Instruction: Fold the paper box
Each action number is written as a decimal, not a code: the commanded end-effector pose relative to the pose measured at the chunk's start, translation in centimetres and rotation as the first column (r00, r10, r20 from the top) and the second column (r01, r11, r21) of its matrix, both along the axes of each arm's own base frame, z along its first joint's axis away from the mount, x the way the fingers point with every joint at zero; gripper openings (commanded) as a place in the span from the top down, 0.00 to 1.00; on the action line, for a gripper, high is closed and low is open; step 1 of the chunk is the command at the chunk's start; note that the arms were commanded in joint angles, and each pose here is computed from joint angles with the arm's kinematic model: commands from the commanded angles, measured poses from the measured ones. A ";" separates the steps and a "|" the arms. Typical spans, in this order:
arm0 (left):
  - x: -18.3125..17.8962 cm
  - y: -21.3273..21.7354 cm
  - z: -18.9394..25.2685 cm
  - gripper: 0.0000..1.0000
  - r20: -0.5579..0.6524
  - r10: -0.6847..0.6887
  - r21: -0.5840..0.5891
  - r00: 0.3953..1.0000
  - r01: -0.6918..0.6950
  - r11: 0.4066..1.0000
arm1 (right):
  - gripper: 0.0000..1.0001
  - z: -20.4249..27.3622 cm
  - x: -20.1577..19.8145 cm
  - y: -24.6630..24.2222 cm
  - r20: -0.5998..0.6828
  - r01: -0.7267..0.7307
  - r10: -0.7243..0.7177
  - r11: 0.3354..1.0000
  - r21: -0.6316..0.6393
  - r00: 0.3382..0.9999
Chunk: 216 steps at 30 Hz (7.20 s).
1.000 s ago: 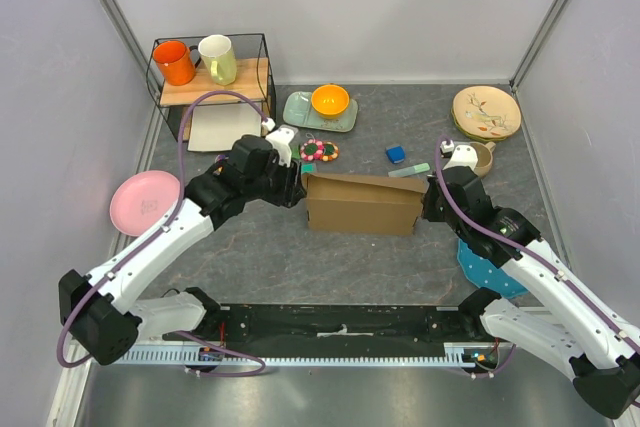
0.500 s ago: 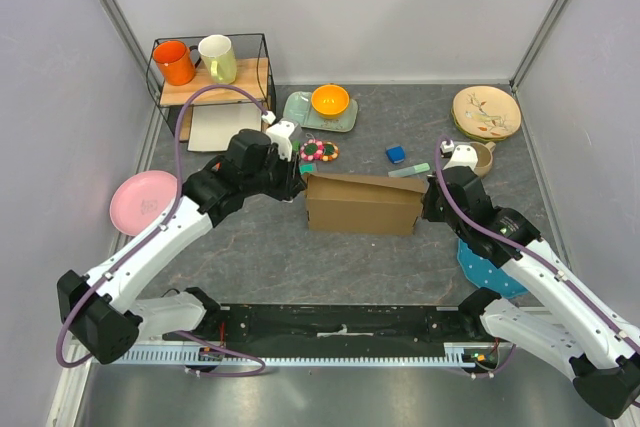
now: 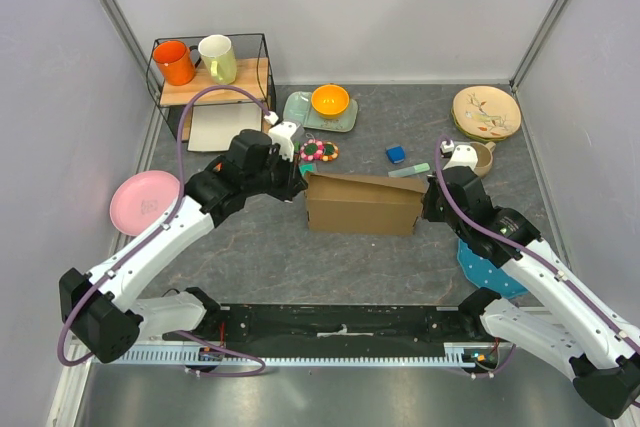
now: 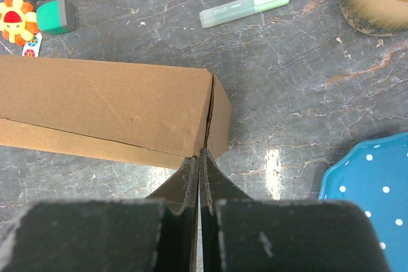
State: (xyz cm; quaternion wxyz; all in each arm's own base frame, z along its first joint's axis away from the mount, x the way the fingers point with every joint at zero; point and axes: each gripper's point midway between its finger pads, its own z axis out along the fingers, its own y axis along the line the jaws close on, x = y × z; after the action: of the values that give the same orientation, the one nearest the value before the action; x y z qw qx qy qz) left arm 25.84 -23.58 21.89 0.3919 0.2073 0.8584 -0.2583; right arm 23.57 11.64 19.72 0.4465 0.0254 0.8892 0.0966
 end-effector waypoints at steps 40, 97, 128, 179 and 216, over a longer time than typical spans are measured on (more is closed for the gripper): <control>0.8 4.4 -1.2 0.84 0.097 0.099 0.188 0.990 -0.116 0.975 | 0.98 -1.4 -1.4 -0.4 -0.061 -0.024 0.022 0.999 -0.025 0.998; 2.0 1.4 0.8 0.88 0.229 0.018 0.041 0.973 -0.028 0.999 | 0.98 -1.2 -1.1 -0.1 -0.063 -0.028 0.026 0.999 -0.027 0.998; -0.3 1.4 -4.5 0.98 0.155 0.041 0.077 0.987 -0.053 0.996 | 0.98 -1.7 -1.4 -0.2 -0.072 -0.029 0.027 0.999 -0.022 0.997; -2.7 1.4 -9.7 0.98 0.046 0.095 0.084 0.994 -0.098 0.992 | 0.82 -1.0 -1.7 -0.2 -0.057 -0.032 0.032 0.999 -0.003 0.998; -1.0 -2.1 1.5 0.98 0.082 0.021 0.026 0.996 -0.023 0.999 | 0.95 4.1 0.0 0.1 0.042 -0.017 0.016 1.000 0.010 0.999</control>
State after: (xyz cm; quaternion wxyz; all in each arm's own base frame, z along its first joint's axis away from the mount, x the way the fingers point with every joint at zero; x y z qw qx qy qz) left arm 24.83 -24.86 20.97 0.4154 0.1980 0.8617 -0.2138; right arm 22.49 10.95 20.47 0.4257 0.0145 0.9010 0.0818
